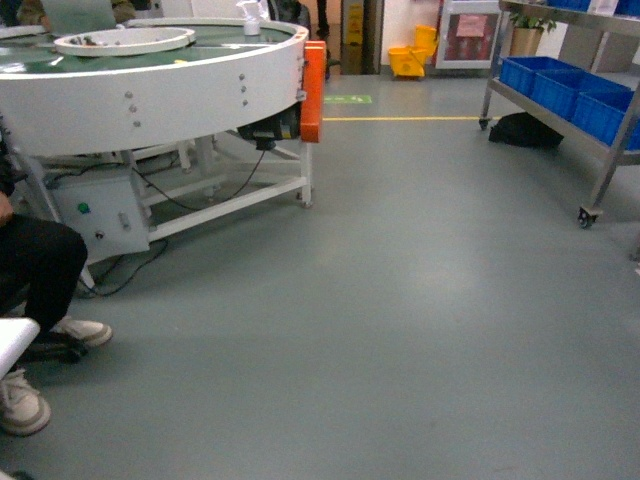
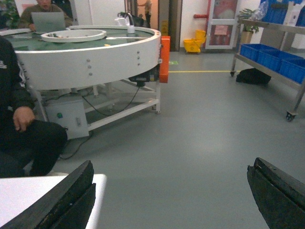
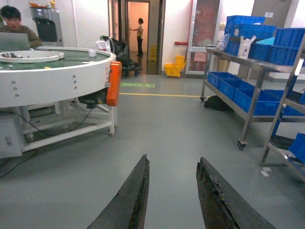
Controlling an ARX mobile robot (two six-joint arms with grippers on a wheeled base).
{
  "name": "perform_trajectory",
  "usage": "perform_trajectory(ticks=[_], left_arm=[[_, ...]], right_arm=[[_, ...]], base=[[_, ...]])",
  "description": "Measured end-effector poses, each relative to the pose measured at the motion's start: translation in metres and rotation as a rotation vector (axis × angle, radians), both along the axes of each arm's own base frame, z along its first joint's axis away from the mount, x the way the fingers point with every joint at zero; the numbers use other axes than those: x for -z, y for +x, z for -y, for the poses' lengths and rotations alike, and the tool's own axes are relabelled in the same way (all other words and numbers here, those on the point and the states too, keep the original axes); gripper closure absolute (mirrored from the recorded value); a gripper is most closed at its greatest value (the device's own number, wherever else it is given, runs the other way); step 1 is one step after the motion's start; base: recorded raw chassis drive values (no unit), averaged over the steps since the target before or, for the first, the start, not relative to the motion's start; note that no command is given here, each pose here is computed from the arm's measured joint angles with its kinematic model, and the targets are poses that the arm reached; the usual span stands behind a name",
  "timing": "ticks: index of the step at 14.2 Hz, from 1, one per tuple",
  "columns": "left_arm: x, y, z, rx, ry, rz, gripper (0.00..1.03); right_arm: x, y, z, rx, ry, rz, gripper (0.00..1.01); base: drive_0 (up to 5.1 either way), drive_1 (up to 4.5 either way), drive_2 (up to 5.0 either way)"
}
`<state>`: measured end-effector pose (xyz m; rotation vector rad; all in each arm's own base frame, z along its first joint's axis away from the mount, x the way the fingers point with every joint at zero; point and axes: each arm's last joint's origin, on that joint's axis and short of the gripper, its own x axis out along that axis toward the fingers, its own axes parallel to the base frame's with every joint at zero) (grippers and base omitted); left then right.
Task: Pick red block from blue box to shelf
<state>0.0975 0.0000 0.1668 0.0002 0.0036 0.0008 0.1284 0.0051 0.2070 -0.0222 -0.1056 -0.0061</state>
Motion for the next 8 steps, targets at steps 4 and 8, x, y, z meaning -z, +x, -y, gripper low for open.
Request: perform_trajectory(ticks=[4, 8], left_arm=[[-0.0004, 0.0000, 0.0001, 0.001, 0.000, 0.004, 0.05], [-0.0003, 0.0000, 0.0001, 0.000, 0.000, 0.003, 0.05]], right_arm=[[-0.0001, 0.0000, 0.0000, 0.000, 0.000, 0.001, 0.75], [0.0007, 0.0006, 0.0000, 0.000, 0.000, -0.007, 0.75]], base=[[-1.2, 3.11, -5.4], [-1.0, 3.29, -5.3]])
